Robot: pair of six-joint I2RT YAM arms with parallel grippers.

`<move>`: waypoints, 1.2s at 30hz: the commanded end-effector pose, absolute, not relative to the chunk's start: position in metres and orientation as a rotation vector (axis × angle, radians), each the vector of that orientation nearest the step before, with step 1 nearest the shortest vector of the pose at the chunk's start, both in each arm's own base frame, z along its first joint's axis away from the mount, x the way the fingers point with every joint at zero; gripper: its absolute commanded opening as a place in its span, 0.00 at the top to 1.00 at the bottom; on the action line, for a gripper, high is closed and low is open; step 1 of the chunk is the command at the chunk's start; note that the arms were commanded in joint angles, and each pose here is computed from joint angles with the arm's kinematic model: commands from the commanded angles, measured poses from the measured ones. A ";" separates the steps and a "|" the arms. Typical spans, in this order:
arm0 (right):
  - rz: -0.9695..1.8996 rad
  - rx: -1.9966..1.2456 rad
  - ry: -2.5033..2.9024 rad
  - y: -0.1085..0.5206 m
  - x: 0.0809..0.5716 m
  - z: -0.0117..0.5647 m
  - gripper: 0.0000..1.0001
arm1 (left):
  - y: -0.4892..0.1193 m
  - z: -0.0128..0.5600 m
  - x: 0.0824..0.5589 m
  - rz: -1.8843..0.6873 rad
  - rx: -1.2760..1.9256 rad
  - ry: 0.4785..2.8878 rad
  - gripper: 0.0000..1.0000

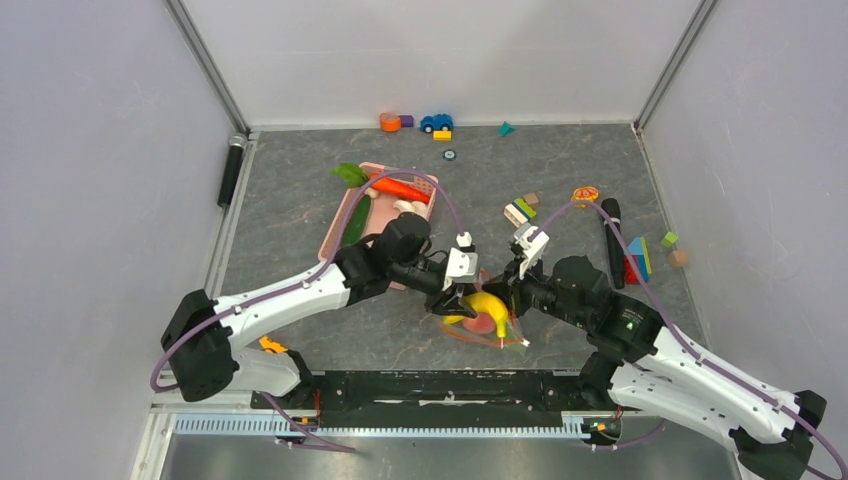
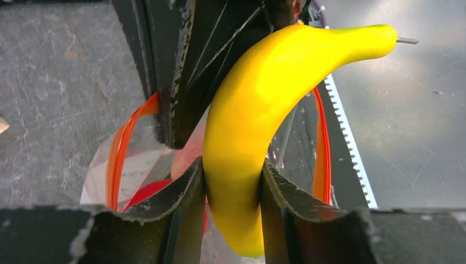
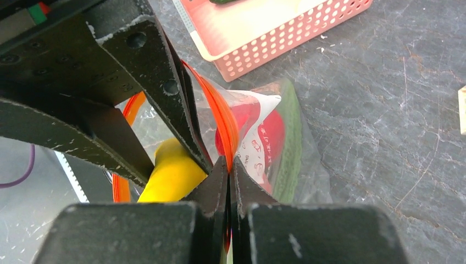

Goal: Place the food in the zip-top bag and seal the zipper
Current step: Place the fake fruit in the zipper food storage bag.

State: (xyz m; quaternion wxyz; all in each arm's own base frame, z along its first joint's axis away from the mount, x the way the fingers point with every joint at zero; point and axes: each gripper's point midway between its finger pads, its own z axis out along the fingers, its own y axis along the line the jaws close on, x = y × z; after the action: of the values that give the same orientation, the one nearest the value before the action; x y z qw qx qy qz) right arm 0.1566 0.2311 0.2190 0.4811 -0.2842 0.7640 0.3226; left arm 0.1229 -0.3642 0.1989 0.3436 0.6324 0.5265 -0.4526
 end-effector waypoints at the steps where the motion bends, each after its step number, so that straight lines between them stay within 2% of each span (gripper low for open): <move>1: 0.850 -0.670 1.751 0.237 0.156 0.262 1.00 | -0.362 0.188 0.139 -1.045 1.652 1.402 0.98; 11: 0.828 -0.686 1.744 0.234 0.156 0.278 1.00 | -0.352 0.162 0.160 -0.888 1.636 1.576 0.97; 25: 0.794 -0.717 1.719 0.229 0.156 0.283 1.00 | -0.363 0.146 0.181 -0.804 1.565 1.789 0.87; 29: 0.781 -0.719 1.724 0.227 0.157 0.282 1.00 | -0.373 0.158 0.173 -0.868 1.560 1.757 0.56; 32: 0.771 -0.721 1.740 0.227 0.158 0.276 1.00 | -0.377 0.180 0.164 -0.917 1.540 1.689 0.45; 34: 0.743 -0.698 1.753 0.224 0.162 0.273 1.00 | -0.379 0.198 0.161 -0.942 1.499 1.651 0.32; 36: 0.727 -0.678 1.761 0.222 0.165 0.271 1.00 | -0.379 0.215 0.157 -0.979 1.452 1.620 0.25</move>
State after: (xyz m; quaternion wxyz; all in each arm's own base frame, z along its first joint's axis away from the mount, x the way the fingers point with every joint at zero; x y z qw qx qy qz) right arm 0.1575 0.2186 0.2306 0.4802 -0.3071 0.7708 0.2844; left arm 0.1593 -0.3693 0.1531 0.3031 0.6009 0.6573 -0.3391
